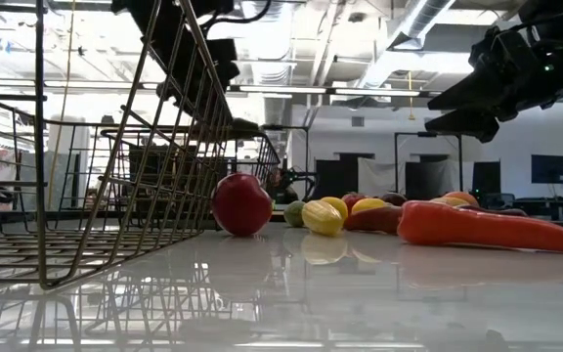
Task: Sort produce into baskets
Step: Put the green chili pepper into the black wire basket, then put the orange carrot into the black wire basket
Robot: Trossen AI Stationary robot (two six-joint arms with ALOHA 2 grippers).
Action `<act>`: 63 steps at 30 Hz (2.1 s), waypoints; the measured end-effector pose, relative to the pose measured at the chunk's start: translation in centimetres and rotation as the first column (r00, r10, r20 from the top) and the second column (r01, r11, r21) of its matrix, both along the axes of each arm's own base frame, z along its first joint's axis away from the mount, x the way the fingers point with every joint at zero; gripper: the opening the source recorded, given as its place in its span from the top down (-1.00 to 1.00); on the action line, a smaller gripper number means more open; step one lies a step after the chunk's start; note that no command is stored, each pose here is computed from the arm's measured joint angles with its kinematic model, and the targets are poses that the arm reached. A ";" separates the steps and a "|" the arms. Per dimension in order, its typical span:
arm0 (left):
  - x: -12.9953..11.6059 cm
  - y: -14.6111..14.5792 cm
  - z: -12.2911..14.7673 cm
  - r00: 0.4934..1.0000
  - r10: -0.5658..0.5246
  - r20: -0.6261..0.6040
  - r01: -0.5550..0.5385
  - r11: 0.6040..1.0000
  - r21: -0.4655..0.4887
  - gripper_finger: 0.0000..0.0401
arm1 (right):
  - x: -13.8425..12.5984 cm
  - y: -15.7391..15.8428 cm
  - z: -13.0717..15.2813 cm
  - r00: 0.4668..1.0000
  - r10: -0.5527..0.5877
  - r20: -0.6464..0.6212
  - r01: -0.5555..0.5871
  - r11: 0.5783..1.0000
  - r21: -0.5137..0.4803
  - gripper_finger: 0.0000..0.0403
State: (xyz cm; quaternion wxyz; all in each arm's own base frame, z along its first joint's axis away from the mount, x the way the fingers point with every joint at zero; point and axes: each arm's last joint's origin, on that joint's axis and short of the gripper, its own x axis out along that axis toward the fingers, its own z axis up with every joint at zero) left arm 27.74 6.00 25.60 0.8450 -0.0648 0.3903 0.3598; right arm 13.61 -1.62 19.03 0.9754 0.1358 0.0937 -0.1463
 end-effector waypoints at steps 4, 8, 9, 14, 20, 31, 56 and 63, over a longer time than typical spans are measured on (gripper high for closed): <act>-0.6 0.8 0.5 0.999 0.023 0.025 -0.023 1.000 -0.019 -0.08 | 0.0 0.0 0.0 1.000 -0.001 0.001 0.001 1.000 0.000 -0.51; -0.7 1.2 0.6 1.000 0.019 0.025 -0.018 0.999 -0.032 -0.30 | 0.0 0.0 0.0 1.000 -0.002 -0.001 0.002 1.000 0.000 -0.51; -0.6 1.2 0.7 1.000 0.002 0.028 -0.001 0.999 -0.041 -0.34 | 0.0 0.0 0.0 1.000 -0.002 -0.001 0.002 1.000 0.000 -0.51; 0.6 1.2 2.2 0.981 -0.113 0.159 0.128 0.988 -0.087 -0.40 | 0.0 0.0 0.0 1.000 -0.002 -0.001 0.002 1.000 0.000 -0.51; 4.1 0.4 4.0 0.952 -0.219 0.216 0.238 0.969 -0.070 -0.33 | 0.0 0.0 0.0 1.000 -0.003 0.002 0.003 1.000 -0.002 -0.51; 14.2 -3.6 2.2 0.793 -0.604 0.082 0.604 0.761 -0.238 -0.28 | -0.2 -0.1 -0.6 0.997 -0.025 -0.071 0.025 1.000 -0.007 -0.51; 22.3 -10.2 -7.3 0.535 -0.844 0.031 0.840 0.527 -0.125 -0.28 | -1.8 0.4 1.5 1.000 -0.003 0.018 0.003 1.000 0.001 -0.51; 21.8 -10.1 -9.2 0.539 -0.842 0.026 0.837 0.531 -0.133 -0.28 | -1.8 0.4 1.5 1.000 -0.002 0.017 0.002 1.000 0.002 -0.51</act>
